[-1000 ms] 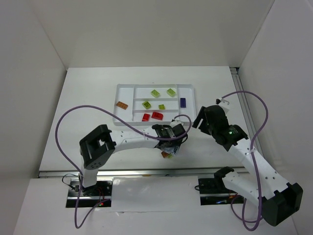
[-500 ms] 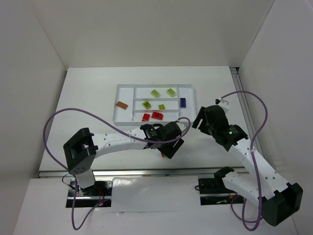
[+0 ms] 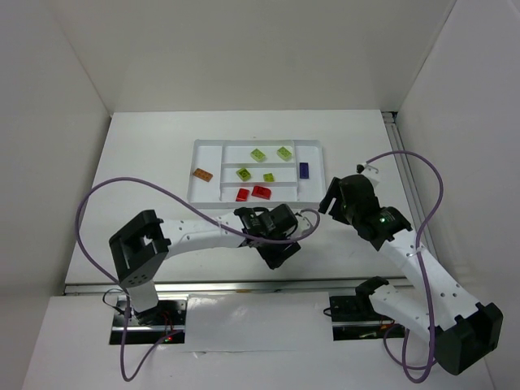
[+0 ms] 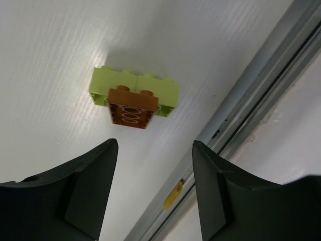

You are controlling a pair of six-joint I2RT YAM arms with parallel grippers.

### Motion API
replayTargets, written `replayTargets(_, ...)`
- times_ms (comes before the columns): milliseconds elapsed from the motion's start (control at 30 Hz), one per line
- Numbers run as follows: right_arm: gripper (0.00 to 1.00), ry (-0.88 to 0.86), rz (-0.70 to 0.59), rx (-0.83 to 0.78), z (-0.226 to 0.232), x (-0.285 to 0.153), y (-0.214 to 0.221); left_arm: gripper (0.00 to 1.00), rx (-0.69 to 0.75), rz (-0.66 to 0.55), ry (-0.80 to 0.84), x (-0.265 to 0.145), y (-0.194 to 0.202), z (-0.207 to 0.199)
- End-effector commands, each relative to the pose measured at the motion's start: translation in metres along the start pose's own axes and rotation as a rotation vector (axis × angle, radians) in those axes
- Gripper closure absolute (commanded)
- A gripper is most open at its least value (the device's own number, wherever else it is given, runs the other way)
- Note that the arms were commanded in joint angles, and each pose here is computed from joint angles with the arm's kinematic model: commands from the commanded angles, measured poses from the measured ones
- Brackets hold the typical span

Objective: Sort the legos into containers by color

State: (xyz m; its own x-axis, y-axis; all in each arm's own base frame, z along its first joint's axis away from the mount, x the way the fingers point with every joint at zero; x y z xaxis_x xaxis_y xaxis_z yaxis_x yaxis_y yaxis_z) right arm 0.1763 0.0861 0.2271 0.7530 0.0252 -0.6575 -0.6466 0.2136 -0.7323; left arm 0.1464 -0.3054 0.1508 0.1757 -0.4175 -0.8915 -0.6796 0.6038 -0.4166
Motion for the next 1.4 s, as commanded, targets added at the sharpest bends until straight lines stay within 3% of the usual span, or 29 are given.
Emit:
replayTargets(0,0.22,0.011,0.011,-0.011,-0.001,0.001,0.0,0.29,0.031,-0.002,0.049,0.009,-0.011,0.018)
replayTargets(200,0.22,0.006,0.004,-0.008,-0.001,0.001,-0.001,0.31,-0.015,-0.053,0.089,0.012,-0.026,0.032)
replayTargets(600,0.22,0.011,0.011,-0.011,0.0,0.003,-0.001,0.31,0.023,0.0,0.206,0.011,-0.014,0.033)
replayTargets(900,0.22,0.007,0.024,-0.022,0.0,0.006,0.002,0.31,0.053,0.048,0.187,0.023,-0.015,0.033)
replayTargets(1133,0.22,0.007,0.024,-0.022,0.0,0.006,0.002,0.31,0.056,-0.02,0.177,0.017,-0.026,0.031)
replayTargets(1367,0.22,0.007,0.024,-0.022,0.0,0.006,0.002,0.32,0.061,0.004,0.206,0.025,-0.025,0.027)
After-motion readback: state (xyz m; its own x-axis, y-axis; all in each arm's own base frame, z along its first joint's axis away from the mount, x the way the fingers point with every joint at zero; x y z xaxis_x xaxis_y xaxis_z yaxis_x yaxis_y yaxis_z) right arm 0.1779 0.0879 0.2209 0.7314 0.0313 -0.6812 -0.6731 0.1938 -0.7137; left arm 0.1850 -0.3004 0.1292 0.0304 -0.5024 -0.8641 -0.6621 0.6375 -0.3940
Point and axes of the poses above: each gripper's point midway between its finger pads, its own x axis out along the fingers, its own z axis along the line the jaws close on, y = z × x, the point moved 10 cm from there along -x, back along the fingers, and after that the axes turned 12 degrees about -x, right-handed, at the moved point
